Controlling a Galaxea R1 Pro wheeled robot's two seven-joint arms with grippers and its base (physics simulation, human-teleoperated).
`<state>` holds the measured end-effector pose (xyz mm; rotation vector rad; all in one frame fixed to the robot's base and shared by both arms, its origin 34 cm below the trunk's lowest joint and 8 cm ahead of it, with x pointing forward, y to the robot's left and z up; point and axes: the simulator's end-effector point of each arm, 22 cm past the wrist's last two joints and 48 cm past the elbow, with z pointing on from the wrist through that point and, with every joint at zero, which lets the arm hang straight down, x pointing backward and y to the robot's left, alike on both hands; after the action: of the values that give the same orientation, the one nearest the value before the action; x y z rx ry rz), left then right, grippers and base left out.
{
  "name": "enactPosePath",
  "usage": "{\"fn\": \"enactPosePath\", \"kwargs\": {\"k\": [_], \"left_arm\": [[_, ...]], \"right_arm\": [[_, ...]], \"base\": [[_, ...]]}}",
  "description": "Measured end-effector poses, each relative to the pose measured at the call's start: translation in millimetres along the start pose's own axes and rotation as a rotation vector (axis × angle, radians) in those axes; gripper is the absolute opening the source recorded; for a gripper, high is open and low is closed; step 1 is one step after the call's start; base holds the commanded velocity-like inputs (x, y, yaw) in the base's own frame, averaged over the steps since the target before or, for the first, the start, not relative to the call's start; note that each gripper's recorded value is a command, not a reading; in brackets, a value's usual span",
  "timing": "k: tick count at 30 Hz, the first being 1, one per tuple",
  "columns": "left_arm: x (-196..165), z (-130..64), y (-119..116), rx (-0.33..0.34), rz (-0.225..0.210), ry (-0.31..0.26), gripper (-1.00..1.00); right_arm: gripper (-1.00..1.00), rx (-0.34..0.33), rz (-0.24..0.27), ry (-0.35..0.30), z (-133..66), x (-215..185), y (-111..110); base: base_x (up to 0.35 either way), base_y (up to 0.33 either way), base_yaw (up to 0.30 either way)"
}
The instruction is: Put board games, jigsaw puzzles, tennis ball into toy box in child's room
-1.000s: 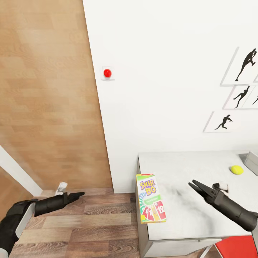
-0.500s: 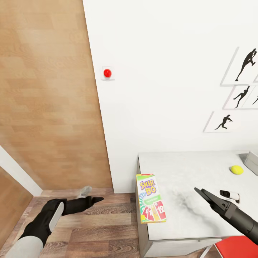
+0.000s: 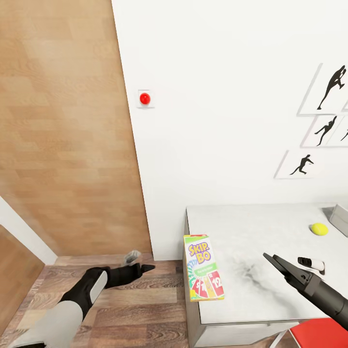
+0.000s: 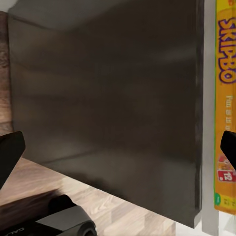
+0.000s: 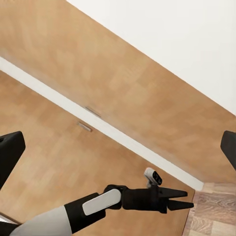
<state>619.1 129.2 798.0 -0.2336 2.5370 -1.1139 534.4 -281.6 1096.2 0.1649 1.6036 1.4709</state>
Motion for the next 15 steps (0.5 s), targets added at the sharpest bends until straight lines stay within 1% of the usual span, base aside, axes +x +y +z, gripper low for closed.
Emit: {"fn": "enactPosePath", "kwargs": {"k": [8, 15], "left_arm": [[3, 12.0, -15, 0.023, 0.013, -0.009, 1.00], [8, 21.7, -26, 0.038, 0.015, -0.008, 1.00]], "right_arm": [[1.00, -0.001, -0.001, 0.000, 0.1, 0, 0], [1.00, 0.001, -0.004, 0.002, 0.7, 1, 0]], "base": [[0.000, 0.000, 0.000], [0.000, 0.000, 0.000]]}}
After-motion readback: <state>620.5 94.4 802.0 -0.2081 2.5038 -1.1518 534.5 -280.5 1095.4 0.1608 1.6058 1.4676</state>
